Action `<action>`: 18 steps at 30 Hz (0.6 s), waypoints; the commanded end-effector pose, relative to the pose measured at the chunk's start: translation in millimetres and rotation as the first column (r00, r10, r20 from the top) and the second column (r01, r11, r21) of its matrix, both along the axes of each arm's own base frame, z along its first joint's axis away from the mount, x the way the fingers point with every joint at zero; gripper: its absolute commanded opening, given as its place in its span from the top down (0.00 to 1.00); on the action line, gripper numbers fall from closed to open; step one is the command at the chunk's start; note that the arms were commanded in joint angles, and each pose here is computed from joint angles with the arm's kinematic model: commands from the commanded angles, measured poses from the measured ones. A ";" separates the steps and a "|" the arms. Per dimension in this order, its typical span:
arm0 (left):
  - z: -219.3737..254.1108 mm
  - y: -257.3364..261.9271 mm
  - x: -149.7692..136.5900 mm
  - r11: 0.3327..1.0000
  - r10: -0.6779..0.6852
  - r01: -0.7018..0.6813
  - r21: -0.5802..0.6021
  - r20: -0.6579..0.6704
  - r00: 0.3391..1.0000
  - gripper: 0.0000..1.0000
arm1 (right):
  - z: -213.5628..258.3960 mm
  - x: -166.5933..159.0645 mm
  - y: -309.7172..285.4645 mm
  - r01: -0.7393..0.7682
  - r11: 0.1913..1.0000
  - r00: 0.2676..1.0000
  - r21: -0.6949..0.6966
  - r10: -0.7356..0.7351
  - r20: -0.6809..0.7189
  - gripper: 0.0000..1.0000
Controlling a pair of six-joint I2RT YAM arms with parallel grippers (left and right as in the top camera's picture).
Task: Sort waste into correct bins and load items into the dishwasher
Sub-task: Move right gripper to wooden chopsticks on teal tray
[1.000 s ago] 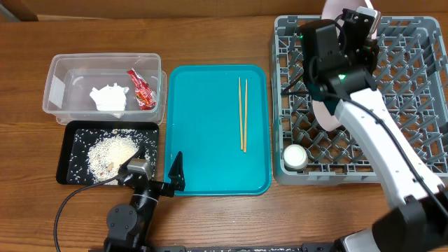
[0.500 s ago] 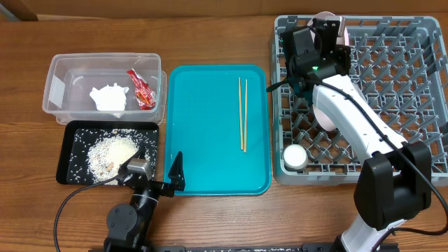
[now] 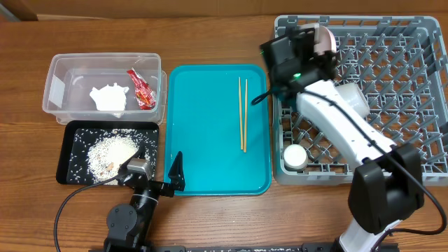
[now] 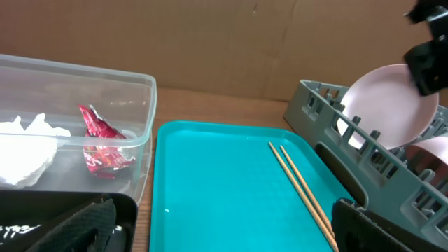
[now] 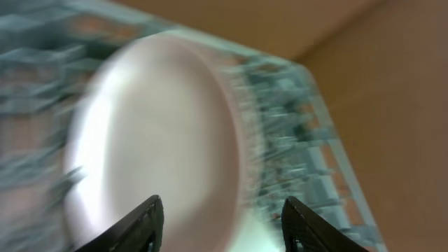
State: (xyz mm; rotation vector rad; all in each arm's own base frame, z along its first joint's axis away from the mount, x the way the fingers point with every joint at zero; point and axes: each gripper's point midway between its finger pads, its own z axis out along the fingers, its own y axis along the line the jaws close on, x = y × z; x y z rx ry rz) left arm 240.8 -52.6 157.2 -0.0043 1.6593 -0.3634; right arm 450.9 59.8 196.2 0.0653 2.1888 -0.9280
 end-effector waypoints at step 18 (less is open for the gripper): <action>0.0 1.5 0.0 1.000 0.005 -0.005 -0.012 0.002 1.000 0.00 | -141.7 -98.7 207.9 0.023 0.564 0.788 0.825 0.497 -0.362 0.63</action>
